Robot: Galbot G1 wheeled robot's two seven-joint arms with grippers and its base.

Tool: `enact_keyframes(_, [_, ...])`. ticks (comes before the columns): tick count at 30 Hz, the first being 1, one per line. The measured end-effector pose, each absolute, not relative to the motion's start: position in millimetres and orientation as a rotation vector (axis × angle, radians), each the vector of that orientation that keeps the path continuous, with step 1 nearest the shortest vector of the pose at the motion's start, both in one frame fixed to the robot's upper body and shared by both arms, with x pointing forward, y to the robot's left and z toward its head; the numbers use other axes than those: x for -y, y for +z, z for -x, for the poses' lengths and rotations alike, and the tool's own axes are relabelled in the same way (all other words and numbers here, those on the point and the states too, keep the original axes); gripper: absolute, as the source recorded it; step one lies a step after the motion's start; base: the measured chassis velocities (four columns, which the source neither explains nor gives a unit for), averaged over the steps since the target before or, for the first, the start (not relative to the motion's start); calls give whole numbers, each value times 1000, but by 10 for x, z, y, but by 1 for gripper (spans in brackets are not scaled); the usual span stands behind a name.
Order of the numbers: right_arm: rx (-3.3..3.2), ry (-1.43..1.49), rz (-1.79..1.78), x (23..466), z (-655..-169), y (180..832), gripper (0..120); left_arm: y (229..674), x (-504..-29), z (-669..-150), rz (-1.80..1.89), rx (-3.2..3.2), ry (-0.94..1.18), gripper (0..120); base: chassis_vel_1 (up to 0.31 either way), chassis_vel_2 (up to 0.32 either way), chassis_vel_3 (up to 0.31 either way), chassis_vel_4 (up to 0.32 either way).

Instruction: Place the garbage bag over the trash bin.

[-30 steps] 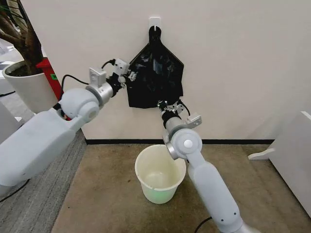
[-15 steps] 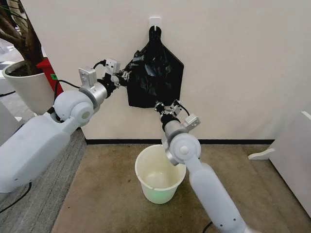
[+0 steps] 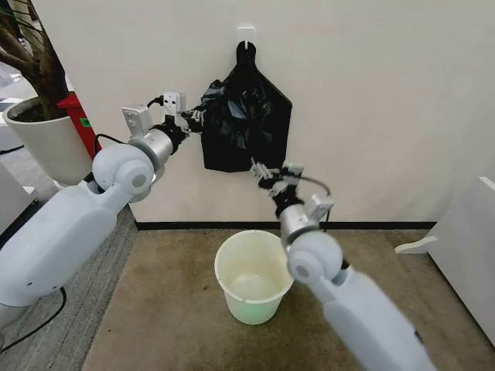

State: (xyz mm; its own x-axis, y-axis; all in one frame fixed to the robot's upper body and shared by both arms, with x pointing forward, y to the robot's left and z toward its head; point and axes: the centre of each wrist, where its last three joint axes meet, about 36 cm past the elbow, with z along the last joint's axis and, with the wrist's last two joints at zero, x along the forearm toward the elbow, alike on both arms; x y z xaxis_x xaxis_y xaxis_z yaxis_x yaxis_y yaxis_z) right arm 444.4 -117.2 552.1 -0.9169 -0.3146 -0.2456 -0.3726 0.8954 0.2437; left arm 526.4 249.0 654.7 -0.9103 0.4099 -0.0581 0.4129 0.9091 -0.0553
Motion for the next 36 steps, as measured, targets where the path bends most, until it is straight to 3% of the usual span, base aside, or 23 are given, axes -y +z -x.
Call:
enact_keyframes(5, [-2870,95,527,1201,-5010,6095,98,6511,-2470,-5264,-648,-3036,-111,0,0,0,0,0])
enact_keyframes(12, [-2949,-187,545,959,-5091,6445,100,6537,-2476,-5276,-649,-3027,-120,0,0,0,0,0])
enact_keyframes(16, [-2989,-289,487,817,-5147,6514,96,6545,-2486,-5275,-648,-3023,-125,0,0,0,0,0])
enact_keyframes(22, [-3044,-471,450,651,-5191,6475,76,6563,-2562,-5254,-648,-3014,-126,0,0,0,0,0])
enact_keyframes(36, [-2983,-622,340,555,-5318,6447,73,6624,-2580,-5219,-674,-2987,-124,0,0,0,0,0])
